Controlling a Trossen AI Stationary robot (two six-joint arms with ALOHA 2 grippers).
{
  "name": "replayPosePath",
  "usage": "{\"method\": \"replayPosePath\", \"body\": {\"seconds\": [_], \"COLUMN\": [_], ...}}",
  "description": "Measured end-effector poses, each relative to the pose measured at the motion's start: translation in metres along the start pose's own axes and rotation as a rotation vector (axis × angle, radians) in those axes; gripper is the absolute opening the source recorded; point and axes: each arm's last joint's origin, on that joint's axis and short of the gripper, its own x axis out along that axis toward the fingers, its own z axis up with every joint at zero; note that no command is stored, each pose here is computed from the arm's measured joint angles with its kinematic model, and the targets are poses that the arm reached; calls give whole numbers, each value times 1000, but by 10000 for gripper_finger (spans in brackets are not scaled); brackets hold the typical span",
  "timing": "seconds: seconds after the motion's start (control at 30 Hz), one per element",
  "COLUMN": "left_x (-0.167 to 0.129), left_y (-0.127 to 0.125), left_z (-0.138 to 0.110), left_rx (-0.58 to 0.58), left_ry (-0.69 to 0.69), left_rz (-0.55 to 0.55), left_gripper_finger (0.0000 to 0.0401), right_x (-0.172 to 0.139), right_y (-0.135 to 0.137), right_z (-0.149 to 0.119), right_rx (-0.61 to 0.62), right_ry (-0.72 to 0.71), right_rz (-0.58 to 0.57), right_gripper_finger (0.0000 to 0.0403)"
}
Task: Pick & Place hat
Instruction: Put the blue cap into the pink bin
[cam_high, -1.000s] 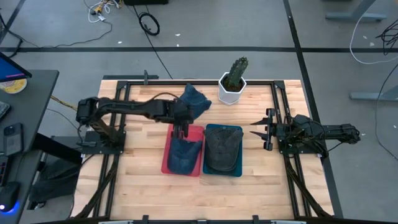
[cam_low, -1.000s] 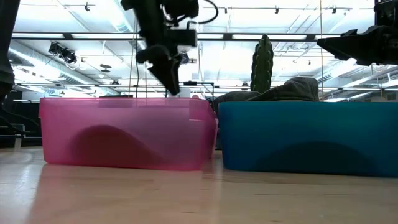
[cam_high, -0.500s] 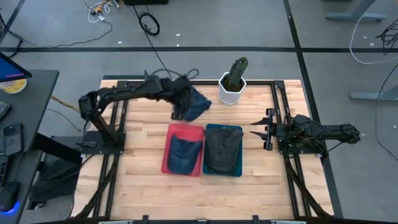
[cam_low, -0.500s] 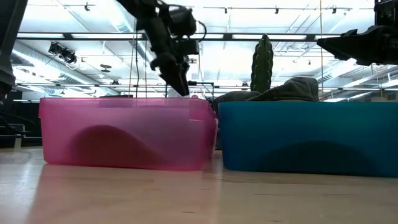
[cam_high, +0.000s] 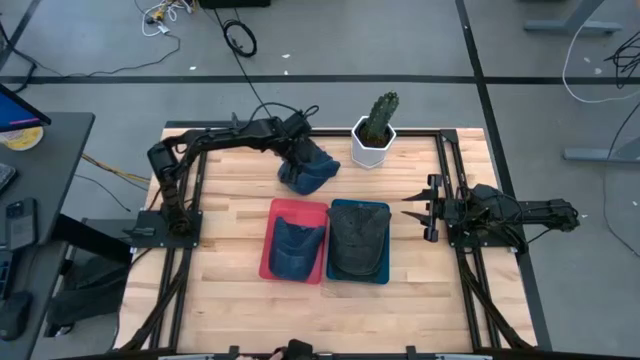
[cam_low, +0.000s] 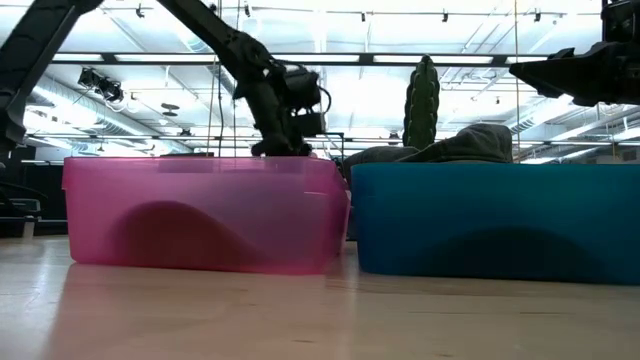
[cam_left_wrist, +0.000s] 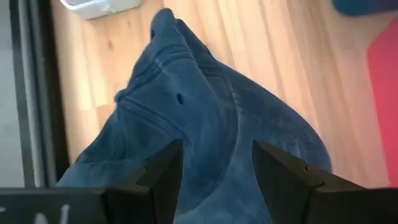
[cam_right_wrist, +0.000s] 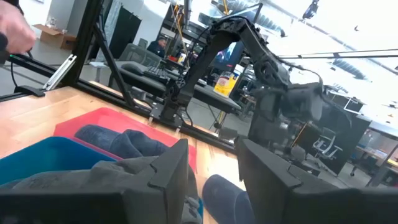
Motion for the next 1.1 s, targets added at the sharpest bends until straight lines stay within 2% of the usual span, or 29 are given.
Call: {"method": "replayPosePath", "body": {"seconds": [0.2,0.4,0.53,0.67,0.8,0.9,1.1], "left_x": [24,29,32,35,38,36,9], "left_y": [5,12,14,13,11,13,30], "left_z": [-12,-11,-10,-12,-14,-13,5], "left_rx": [9,-23,-20,-19,41,55,-30], "left_ry": [41,59,57,76,100,140,230], "left_rz": [-27,-41,-48,-77,-93,-54,38], "left_gripper_finger": [197,191,154,84,14,8,5], "right_x": [0,0,0,0,0,0,0], "right_y": [0,0,0,0,0,0,0], "right_z": [0,0,0,0,0,0,0], "right_rx": [0,0,0,0,0,0,0], "right_ry": [-1,0,0,0,0,0,0], "right_rz": [0,0,0,0,0,0,0], "right_gripper_finger": [149,149,149,149,149,149,149]}}
